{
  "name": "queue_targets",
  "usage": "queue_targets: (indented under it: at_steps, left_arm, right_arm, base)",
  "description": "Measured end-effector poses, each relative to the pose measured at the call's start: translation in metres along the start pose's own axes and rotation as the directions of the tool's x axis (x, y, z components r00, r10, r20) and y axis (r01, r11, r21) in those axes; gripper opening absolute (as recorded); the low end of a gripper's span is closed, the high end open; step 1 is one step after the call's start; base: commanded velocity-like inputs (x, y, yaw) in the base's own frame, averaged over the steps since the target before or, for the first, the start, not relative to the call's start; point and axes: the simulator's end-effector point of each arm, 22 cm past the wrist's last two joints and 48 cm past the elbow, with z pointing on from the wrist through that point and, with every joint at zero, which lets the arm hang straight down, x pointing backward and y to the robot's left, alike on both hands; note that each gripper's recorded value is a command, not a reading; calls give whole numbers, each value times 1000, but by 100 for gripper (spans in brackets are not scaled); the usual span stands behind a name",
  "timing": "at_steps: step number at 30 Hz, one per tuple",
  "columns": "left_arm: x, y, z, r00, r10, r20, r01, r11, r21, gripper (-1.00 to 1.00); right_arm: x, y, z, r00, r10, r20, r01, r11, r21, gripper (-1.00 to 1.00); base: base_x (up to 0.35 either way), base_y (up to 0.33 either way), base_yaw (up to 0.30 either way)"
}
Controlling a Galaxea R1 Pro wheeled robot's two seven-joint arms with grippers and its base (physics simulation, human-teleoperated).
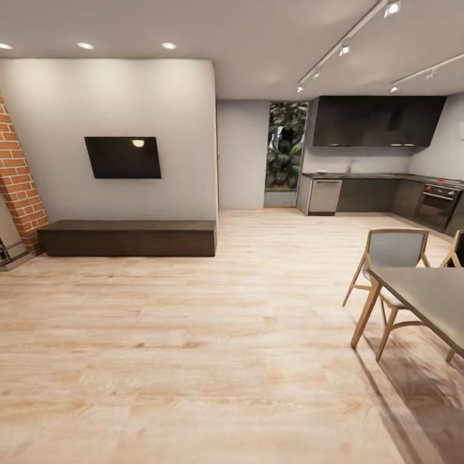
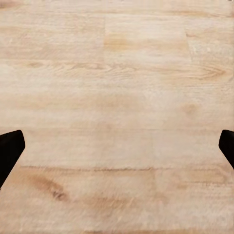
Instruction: In the kitchen, take the Vidalia onion out of the sink, dice it on the chopping board with the paring knife, put the diced onion into the bowl on the countertop, then place both the paring knife and the chopping board into the sink.
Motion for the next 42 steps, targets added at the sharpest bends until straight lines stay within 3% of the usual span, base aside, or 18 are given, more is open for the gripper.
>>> queue_targets:
  at_steps: [20,42]
  left_arm:
    - [0,1,0,1000,1,0,-1,1000,-1,100]
    - [0,1,0,1000,1,0,-1,1000,-1,100]
  right_arm:
    - [0,0,0,1000,0,0,0,1000,0,100]
    - [0,0,0,1000,0,0,0,1000,0,100]
  base:
    - [317,0,-4]
    - [317,0,-87]
